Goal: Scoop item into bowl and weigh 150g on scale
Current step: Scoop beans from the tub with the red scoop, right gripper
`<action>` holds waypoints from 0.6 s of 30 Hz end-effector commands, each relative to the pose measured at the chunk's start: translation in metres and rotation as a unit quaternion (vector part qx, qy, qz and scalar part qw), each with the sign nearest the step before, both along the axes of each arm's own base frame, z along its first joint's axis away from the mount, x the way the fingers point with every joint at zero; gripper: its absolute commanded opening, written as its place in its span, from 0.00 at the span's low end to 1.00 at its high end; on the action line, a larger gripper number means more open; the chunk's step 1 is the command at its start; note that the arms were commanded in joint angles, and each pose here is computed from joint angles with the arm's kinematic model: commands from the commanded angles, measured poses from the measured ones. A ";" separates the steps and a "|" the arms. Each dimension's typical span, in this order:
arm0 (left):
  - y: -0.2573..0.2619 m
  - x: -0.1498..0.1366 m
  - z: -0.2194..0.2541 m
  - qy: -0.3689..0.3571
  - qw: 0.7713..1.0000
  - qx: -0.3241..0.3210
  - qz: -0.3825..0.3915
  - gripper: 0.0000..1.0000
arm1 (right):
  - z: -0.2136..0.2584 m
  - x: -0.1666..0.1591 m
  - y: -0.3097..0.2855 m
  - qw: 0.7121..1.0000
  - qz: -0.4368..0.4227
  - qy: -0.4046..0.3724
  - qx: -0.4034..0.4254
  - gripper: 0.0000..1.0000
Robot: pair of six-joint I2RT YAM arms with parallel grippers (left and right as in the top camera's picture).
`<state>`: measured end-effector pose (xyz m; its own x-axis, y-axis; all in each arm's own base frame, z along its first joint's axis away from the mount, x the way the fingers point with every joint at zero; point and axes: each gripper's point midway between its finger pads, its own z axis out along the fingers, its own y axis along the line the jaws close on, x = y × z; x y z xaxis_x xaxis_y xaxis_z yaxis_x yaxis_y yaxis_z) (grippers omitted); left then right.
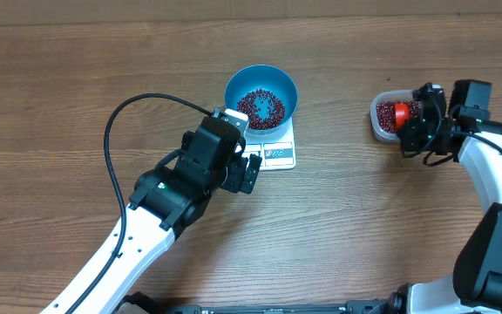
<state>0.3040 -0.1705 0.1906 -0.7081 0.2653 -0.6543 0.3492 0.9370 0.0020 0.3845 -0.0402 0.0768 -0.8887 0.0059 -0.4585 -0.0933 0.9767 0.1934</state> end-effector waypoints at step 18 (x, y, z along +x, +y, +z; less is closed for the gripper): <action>0.000 0.000 -0.002 0.002 1.000 0.002 -0.007 0.99 | 0.016 -0.011 0.025 0.976 -0.031 0.015 0.217 0.03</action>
